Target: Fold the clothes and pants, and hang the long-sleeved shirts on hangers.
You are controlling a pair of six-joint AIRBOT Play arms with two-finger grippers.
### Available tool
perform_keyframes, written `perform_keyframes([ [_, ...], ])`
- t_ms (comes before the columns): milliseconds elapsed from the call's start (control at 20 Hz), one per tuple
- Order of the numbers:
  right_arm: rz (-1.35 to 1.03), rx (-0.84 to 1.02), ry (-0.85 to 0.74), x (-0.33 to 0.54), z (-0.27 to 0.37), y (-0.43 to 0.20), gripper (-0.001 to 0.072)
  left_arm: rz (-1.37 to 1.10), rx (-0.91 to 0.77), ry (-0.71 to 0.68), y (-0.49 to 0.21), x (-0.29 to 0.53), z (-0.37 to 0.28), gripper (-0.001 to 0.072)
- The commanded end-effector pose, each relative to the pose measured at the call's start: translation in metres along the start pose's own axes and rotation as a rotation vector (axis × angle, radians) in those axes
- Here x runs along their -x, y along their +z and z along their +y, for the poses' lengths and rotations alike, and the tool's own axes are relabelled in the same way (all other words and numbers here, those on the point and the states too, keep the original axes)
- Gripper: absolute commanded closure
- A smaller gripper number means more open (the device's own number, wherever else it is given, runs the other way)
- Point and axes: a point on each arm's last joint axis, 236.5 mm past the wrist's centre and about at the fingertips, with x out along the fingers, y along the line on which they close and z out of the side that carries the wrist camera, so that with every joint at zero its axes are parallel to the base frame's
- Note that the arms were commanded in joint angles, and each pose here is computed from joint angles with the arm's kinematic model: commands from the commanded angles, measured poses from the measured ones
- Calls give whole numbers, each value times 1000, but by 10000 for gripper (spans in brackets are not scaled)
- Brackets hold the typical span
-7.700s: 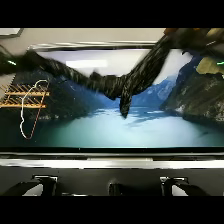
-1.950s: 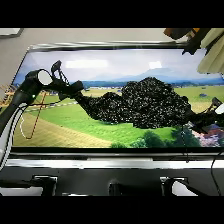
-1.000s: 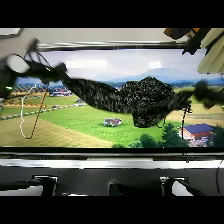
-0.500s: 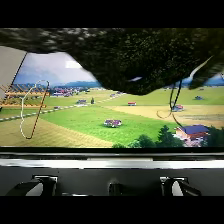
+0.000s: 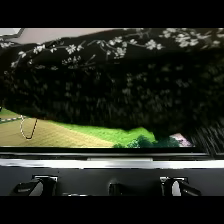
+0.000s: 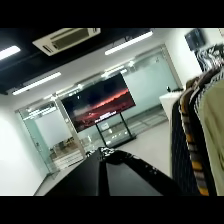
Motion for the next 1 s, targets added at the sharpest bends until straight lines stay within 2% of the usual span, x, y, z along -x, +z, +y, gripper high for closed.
perform_keyframes([
  [0,94,-159,-7,-53,-22,-37,674,92,80,20,-32,-28,18,686],
  [250,417,-402,9,-174,-85,-190,674,416,225,147,-165,-113,98,686],
  [350,515,-435,24,-212,-101,-269,674,555,265,217,-237,-144,136,686],
  [450,638,-404,45,-231,-99,-365,674,659,228,239,-302,-172,164,686],
  [650,844,-382,35,-227,-91,-531,674,702,183,271,-386,-224,214,686],
  [850,1078,-314,37,-183,-93,-628,673,728,237,328,-441,-243,253,685],
  [950,1200,-286,34,-157,-98,-651,668,807,279,354,-473,-235,262,685],
])
